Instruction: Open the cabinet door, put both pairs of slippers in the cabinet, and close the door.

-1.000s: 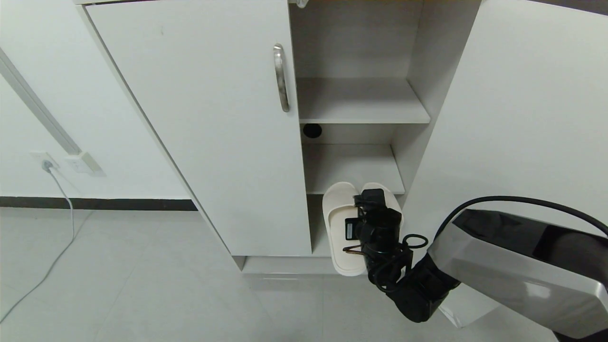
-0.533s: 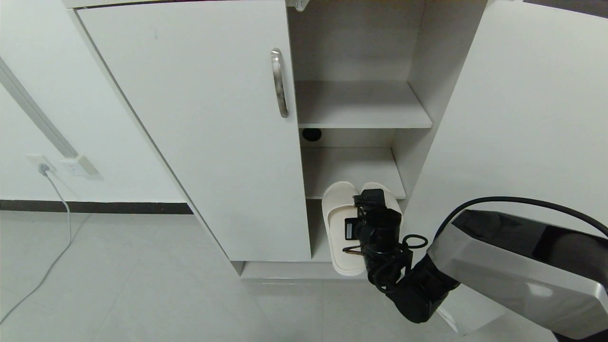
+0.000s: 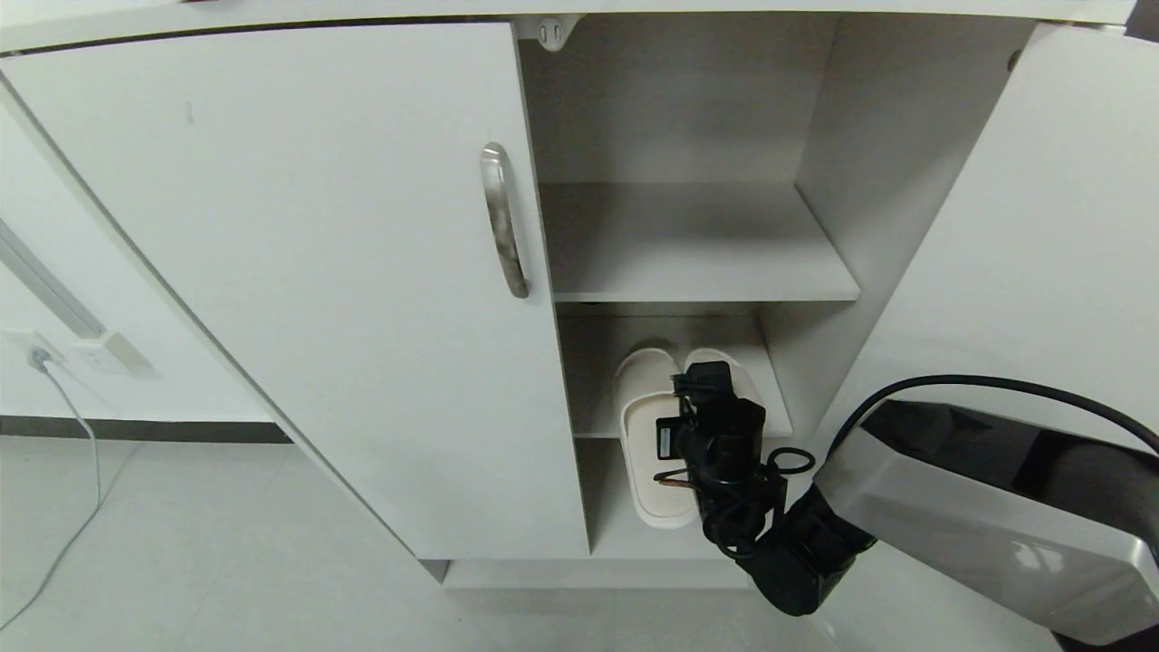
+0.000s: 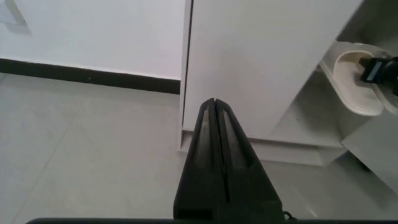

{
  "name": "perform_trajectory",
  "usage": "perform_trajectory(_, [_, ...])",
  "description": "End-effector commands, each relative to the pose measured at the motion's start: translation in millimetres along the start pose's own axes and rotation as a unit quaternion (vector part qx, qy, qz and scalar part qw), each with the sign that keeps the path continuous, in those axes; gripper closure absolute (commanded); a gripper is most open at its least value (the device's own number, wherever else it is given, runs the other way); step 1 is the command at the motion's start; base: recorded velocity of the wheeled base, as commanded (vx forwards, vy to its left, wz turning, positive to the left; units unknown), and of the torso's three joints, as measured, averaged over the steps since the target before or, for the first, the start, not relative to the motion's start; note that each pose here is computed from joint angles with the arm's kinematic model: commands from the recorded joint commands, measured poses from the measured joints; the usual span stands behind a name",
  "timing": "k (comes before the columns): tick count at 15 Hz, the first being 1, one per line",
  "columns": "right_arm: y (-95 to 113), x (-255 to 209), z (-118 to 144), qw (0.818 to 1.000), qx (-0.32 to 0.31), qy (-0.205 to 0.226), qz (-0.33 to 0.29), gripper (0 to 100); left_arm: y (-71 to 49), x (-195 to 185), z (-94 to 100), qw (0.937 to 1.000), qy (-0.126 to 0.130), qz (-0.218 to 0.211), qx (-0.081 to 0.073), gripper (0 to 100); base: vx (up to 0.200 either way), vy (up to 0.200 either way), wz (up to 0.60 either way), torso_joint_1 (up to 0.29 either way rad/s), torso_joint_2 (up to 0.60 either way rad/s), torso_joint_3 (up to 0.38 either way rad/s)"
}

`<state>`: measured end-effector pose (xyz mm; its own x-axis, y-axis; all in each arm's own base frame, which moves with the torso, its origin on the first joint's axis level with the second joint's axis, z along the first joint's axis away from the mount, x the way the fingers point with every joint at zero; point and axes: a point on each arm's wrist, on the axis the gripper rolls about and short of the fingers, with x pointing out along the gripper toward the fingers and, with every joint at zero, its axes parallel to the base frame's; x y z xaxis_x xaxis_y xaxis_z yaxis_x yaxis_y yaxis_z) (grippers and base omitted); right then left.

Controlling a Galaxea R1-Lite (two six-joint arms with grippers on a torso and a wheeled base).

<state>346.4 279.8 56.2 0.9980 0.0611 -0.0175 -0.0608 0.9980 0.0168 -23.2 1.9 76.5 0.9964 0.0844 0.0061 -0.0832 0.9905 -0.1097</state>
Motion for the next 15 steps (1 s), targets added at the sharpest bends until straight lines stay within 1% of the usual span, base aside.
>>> perform_trajectory(1, [-1.6, 2.2, 1.3, 1.000, 0.001, -0.001, -0.001, 100, 0.0, 0.1, 0.0, 1.0000, 0.001, 0.001, 0.000, 100, 0.000, 0.000, 0.00, 0.000, 0.00, 0.000])
perform_trajectory(2, [-2.1, 3.7, 1.8, 1.000, 0.002, -0.003, -0.002, 100, 0.0, 0.1, 0.0, 1.0000, 0.001, 0.000, 0.000, 100, 0.000, 0.000, 0.00, 0.000, 0.00, 0.000])
perform_trajectory(4, [-2.6, 11.3, -5.3, 1.000, 0.001, -0.002, -0.007, 100, 0.0, 0.1, 0.0, 1.0000, 0.001, 0.001, 0.000, 100, 0.000, 0.000, 0.00, 0.000, 0.00, 0.000])
perform_trajectory(8, [-3.1, 23.8, -3.7, 1.000, 0.001, -0.005, -0.015, 100, 0.1, 0.1, 0.0, 1.0000, 0.001, 0.002, 0.000, 100, 0.000, 0.000, 0.00, 0.000, 0.00, 0.000])
perform_trajectory(11, [-0.6, 42.2, 8.5, 1.000, 0.000, -0.004, -0.023, 100, 0.1, 0.1, 0.0, 1.0000, 0.001, 0.002, 0.000, 100, 0.000, 0.000, 0.00, 0.000, 0.00, 0.000])
perform_trajectory(15, [6.4, 60.4, 19.4, 0.999, 0.007, -0.015, -0.027, 100, 0.1, 0.1, 0.1, 1.0000, 0.000, 0.002, -0.001, 100, 0.000, 0.000, 0.00, 0.000, 0.00, 0.000])
